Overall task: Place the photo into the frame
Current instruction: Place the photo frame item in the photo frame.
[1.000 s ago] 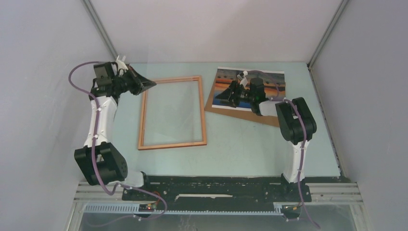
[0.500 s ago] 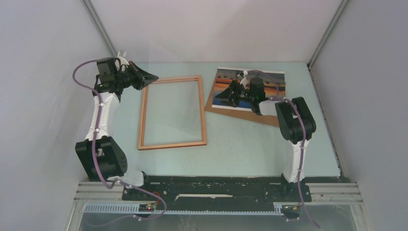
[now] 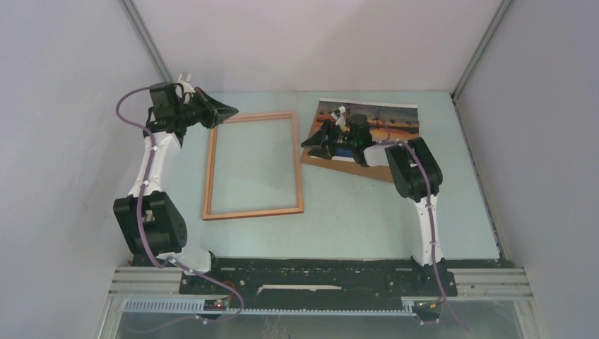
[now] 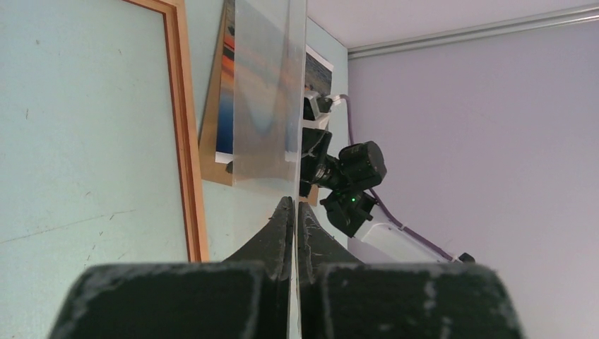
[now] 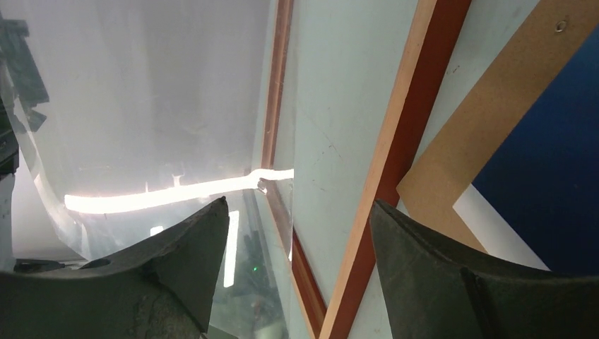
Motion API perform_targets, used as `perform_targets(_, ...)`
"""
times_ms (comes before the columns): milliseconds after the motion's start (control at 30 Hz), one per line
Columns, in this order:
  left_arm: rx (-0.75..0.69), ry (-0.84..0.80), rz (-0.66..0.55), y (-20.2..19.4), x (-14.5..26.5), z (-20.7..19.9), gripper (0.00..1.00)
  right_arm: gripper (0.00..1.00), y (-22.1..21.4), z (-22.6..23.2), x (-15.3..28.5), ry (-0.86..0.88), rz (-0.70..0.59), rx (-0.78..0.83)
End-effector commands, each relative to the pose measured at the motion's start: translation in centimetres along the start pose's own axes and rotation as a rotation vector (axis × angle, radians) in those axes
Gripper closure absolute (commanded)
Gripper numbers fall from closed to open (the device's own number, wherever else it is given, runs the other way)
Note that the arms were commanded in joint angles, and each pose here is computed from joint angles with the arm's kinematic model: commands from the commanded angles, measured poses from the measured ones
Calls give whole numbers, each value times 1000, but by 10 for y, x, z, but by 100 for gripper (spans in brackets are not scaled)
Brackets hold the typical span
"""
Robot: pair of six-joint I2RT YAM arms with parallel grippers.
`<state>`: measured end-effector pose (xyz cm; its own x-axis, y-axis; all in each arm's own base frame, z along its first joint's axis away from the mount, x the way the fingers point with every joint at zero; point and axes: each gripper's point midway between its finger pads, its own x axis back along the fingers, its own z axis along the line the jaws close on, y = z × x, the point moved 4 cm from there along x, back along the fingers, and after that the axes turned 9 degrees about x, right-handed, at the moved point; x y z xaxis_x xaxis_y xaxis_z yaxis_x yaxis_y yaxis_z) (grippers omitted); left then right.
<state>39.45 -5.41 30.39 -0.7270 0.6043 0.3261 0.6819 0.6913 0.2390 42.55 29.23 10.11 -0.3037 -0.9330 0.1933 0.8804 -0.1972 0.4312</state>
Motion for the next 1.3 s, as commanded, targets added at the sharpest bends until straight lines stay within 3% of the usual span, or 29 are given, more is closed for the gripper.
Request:
perform_targets(0,-19,-62,17,3,-6,-9,100,20,3,9,-17,79,23,-30)
perform_targets(467,-22,-74,30,1,-7,-6,100,24,-1,4,-42,155,47,-95)
perform_targets(700,-18,-66,32,2,-9,-1,100,31,3,15,-37,220,29,-104)
perform_targets(1267,-21,-11,60,4,-7,21,100,37,5,24,-39,258,27,-74)
